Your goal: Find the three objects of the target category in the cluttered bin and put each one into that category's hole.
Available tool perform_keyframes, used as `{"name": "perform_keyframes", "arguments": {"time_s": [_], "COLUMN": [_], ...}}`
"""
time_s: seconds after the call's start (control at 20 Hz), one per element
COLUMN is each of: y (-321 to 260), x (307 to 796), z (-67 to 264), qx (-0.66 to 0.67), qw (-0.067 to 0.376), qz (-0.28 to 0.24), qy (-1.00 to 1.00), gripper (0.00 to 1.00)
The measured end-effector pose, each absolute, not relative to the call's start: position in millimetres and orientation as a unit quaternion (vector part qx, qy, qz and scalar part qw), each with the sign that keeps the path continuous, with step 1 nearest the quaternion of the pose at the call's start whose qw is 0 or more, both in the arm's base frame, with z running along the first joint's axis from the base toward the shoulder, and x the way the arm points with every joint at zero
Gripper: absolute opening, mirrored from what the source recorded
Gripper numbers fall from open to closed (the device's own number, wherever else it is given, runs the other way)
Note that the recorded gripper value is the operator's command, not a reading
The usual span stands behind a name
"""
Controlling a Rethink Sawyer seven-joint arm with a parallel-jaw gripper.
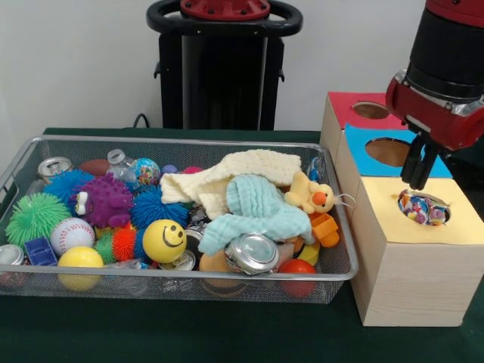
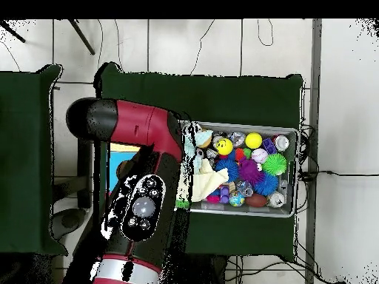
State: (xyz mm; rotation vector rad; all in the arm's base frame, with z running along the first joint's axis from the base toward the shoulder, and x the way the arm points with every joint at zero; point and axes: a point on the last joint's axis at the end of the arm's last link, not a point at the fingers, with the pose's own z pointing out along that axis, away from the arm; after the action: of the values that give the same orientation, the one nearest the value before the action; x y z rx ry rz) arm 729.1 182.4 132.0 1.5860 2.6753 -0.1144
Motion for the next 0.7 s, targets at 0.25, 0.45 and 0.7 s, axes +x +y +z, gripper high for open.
{"name": "perform_keyframes", "arguments": {"time_s": [0.25, 0.45, 0.7], "y": [181.7, 183.6, 185.2], "x": [732.7, 738.1, 741.2], "z": [127.8, 121.6, 111.2], "qx": [0.508, 0.504, 0.501], "qw": [0.022, 0.03, 0.033], "qz": [-0.037, -0.036, -0.037], "qy": [0.86, 0.862, 0.864], "gripper": [0.0, 0.0, 0.0]}}
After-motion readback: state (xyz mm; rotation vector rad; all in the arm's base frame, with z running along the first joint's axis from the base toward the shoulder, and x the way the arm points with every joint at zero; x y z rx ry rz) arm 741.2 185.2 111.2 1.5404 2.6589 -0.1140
